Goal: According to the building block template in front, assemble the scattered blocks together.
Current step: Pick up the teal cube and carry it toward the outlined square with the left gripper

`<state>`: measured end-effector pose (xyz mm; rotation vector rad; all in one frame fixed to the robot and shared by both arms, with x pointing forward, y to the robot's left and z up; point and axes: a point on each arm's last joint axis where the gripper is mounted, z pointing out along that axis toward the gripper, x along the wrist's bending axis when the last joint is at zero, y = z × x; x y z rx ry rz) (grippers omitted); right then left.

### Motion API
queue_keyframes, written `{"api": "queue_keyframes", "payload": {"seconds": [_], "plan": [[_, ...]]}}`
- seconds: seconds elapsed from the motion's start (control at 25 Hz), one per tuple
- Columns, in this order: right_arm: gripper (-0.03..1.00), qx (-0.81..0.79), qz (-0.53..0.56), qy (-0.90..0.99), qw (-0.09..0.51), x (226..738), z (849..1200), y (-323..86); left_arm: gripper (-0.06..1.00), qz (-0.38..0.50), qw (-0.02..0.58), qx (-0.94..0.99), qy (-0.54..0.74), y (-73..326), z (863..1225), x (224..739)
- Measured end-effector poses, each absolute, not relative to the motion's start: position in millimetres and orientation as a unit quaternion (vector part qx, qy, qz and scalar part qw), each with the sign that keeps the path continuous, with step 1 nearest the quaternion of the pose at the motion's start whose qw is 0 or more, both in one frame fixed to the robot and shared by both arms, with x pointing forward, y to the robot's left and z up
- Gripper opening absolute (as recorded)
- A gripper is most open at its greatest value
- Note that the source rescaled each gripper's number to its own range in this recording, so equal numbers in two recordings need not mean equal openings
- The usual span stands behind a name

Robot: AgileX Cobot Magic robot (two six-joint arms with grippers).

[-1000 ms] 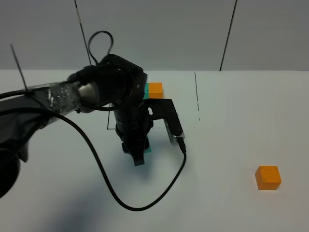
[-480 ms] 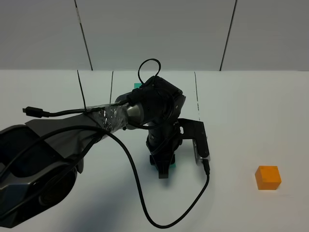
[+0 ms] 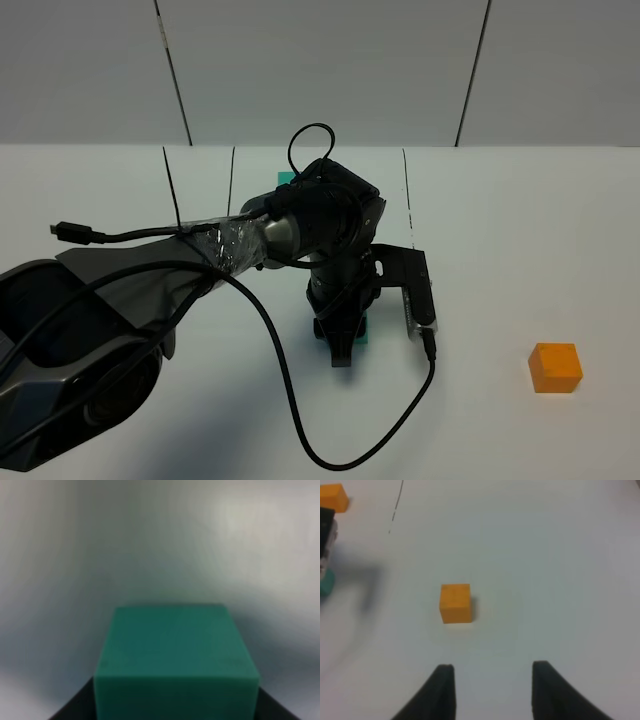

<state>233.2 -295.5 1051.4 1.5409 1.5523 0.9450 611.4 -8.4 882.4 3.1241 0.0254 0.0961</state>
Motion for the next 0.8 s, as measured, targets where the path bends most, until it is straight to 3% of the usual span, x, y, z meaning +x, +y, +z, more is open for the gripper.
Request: {"api": "queue_keyframes", "payload": {"seconds": [0.8], "plan": [[0.0, 0.601, 0.368, 0.605, 0.37, 233.2, 1051.4, -295.5, 0.0, 0.024, 0.0, 1.0, 0.007, -9.0, 875.2, 612.5]]}}
